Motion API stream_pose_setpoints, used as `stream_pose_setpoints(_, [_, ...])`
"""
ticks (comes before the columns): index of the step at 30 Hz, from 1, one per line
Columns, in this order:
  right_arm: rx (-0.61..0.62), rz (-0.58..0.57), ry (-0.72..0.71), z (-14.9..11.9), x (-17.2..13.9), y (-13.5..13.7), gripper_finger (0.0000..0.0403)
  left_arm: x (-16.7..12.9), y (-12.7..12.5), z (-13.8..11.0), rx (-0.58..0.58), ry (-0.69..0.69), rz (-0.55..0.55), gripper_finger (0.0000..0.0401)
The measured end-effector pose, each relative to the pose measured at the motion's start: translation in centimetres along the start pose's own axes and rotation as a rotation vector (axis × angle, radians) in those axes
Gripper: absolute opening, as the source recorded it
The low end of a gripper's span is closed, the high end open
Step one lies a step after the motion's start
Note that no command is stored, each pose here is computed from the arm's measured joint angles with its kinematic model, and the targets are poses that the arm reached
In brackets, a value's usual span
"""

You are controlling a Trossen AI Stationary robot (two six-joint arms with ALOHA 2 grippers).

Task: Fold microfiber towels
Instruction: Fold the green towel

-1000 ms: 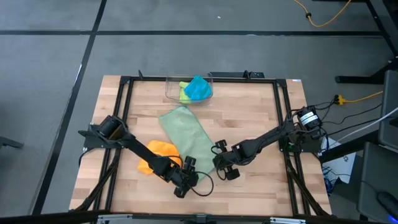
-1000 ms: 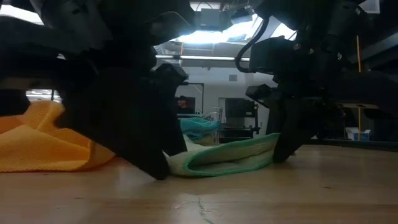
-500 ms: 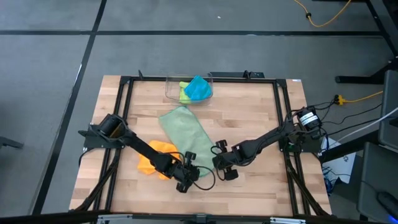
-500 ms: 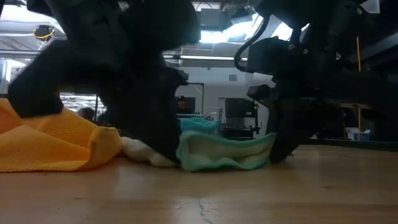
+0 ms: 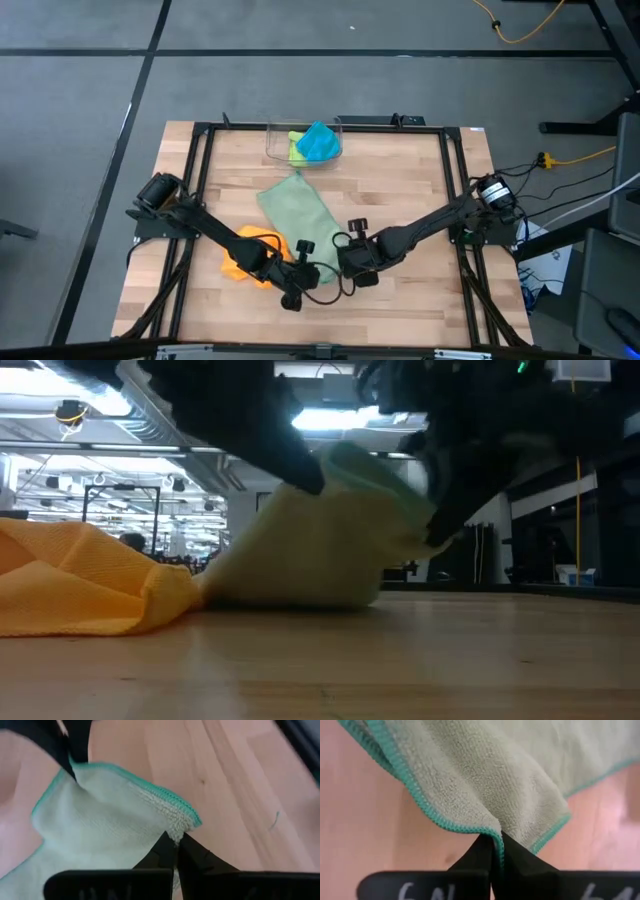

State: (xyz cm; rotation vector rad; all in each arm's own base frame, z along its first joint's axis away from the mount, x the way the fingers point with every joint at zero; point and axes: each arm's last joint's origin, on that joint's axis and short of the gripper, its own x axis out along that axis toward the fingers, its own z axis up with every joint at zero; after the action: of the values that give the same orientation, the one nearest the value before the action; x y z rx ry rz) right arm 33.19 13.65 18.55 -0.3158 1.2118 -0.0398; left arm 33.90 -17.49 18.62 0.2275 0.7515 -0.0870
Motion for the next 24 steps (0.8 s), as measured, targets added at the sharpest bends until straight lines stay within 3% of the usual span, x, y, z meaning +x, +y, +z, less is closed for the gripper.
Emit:
stream_pose_setpoints(6, [0.111, 0.094, 0.059, 0.2, -3.1, 2.3, 0.0013, -0.1, -0.5, 1.0, -0.07, -0.088, -0.136, 0.0])
stream_pose_setpoints(12, [0.11, 0.194, 0.042, 0.2, -4.8, 4.8, 0.0013, -0.5, -1.2, 2.3, -0.115, -0.213, -0.233, 0.0])
stream_pose_setpoints(20, [0.084, -0.006, -0.03, 0.7, -4.4, 3.3, 0.0013, -0.6, -1.3, 2.1, -0.132, -0.203, -0.19, 0.0])
stream_pose_setpoints(24, [0.075, -0.068, -0.027, 1.1, -3.7, 1.5, 0.0013, -1.0, -0.7, 1.6, -0.117, -0.14, -0.097, 0.0])
